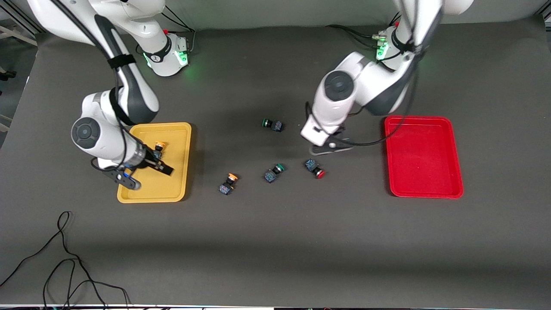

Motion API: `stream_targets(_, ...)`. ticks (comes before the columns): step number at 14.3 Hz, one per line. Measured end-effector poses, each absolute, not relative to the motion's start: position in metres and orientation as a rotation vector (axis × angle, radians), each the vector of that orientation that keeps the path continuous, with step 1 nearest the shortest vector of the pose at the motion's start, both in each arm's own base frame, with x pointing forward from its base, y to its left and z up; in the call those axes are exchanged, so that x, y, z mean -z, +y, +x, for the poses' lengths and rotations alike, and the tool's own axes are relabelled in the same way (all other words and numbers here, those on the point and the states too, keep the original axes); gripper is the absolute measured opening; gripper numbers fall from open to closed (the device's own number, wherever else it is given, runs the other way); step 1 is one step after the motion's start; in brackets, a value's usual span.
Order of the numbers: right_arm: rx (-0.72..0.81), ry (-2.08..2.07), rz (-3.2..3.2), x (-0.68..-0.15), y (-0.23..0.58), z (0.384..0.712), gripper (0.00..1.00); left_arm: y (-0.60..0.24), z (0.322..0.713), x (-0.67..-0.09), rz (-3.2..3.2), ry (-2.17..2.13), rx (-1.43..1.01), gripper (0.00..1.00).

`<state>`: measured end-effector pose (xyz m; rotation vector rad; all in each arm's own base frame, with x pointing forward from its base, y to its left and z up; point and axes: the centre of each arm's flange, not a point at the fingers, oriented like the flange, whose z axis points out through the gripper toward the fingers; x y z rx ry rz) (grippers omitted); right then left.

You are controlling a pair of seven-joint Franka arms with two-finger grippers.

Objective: Place red and yellow buttons in trays

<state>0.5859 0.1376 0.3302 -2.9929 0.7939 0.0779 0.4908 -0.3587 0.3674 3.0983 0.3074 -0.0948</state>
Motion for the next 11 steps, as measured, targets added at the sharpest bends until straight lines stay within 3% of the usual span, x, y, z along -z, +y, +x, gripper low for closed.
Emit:
stream_targets(2, -0.048, 0.8, -2.934, -0.332, 0.19, 0.619, 1.0, -0.289, 0.516, -0.379, 3.107, 0.331, 0.099, 0.33)
stream_targets(5, -0.099, 0.876, -2.863, -0.267, 0.229, 0.654, 1.0, -0.151, 0.541, -0.358, 3.127, 0.308, 0.173, 0.33)
stream_targets(8, -0.213, 0.976, -2.848, -0.192, 0.237, 0.651, 1.0, -0.048, 0.544, -0.314, 3.146, 0.2, 0.201, 0.33)
stream_targets(11, -0.269, 1.053, -2.828, -0.176, 0.264, 0.637, 1.0, -0.016, 0.542, -0.246, 3.161, 0.121, 0.259, 0.33)
